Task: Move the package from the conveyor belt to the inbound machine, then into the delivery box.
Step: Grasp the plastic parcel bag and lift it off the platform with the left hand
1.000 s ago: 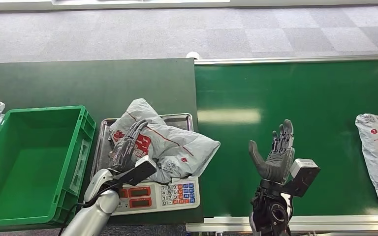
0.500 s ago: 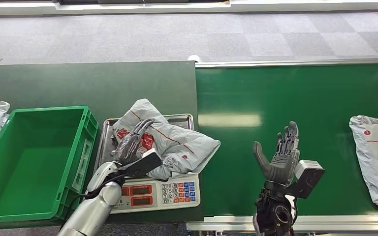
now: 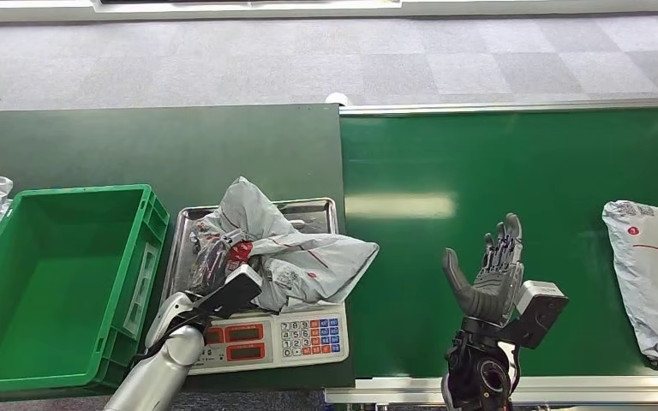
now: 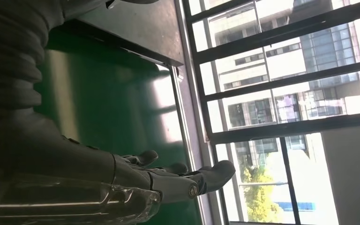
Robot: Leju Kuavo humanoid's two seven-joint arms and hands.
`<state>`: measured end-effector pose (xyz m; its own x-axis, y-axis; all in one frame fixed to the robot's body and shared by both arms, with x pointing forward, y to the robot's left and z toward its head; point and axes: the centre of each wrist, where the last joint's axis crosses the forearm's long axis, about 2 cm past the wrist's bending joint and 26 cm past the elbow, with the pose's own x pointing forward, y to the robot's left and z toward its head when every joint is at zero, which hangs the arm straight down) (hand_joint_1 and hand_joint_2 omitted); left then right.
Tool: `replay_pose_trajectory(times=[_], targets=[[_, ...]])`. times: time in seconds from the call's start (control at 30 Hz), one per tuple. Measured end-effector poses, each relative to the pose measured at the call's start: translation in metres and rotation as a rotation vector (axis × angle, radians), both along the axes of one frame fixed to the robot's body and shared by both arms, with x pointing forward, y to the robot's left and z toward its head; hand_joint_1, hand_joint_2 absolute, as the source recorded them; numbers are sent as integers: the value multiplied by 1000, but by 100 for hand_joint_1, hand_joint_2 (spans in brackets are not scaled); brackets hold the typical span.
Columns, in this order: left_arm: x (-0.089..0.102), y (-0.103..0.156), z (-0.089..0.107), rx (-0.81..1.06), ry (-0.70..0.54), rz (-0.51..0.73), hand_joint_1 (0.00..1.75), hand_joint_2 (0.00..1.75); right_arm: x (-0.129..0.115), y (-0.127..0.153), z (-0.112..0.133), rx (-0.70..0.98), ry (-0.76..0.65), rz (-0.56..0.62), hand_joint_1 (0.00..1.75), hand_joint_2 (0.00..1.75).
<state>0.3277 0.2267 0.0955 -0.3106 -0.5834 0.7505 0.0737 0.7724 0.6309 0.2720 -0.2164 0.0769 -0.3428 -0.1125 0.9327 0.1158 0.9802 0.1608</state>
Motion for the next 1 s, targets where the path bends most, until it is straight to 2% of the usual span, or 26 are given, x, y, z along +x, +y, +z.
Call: replay_pose_trajectory(times=[0.23,0.47,0.63,0.87,1.0], targets=[[-7,2,0,-28,-81,30,175,175,0,0,0,6,-1,-1,0,175],[-14,5,11,-82,-320,68,175,175,2,0,1,15,-15,-3,0,175],[-15,7,18,-102,-386,96,175,175,2,1,1,18,-19,-4,0,175],[-16,16,34,-80,-639,264,175,175,2,1,1,27,-22,-16,0,175],[-15,28,45,-2,-734,294,175,175,2,1,0,32,-26,-24,0,175]])
